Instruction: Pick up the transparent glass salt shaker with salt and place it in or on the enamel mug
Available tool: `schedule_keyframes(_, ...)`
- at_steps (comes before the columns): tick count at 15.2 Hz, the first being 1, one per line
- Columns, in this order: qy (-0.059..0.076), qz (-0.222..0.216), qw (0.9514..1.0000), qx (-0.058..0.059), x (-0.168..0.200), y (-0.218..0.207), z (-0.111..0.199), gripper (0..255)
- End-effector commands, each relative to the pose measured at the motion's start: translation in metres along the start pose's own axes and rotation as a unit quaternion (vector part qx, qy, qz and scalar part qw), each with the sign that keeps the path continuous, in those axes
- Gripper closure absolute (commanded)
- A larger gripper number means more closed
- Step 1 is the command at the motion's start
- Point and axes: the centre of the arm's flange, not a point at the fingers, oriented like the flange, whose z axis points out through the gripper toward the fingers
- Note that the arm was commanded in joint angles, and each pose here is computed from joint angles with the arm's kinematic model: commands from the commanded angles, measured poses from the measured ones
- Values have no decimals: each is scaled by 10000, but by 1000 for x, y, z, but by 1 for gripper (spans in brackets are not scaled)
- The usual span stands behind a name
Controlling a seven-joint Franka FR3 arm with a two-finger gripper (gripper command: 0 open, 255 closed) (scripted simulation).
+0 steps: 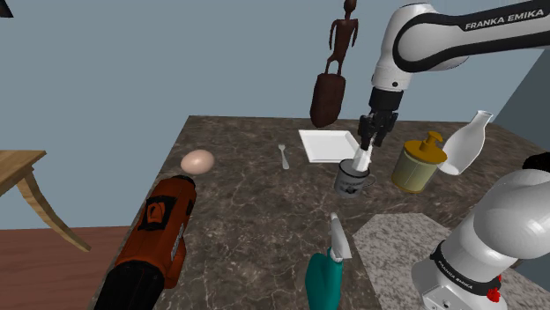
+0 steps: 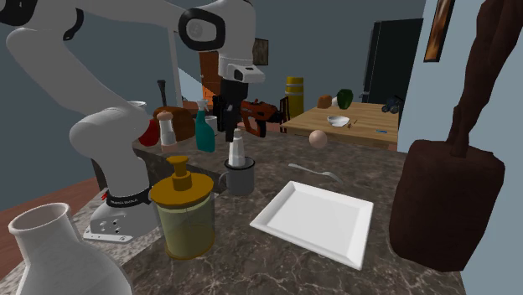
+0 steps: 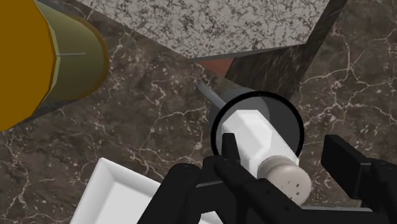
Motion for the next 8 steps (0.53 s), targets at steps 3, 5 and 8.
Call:
schedule_keyframes(3, -22, 0, 10000, -1, 0, 0, 1, 0)
schedule_keyframes(5, -23, 0, 10000, -1, 0, 0, 2, 0)
schedule_keyframes(8, -23, 0, 10000, -1, 0, 0, -37, 0)
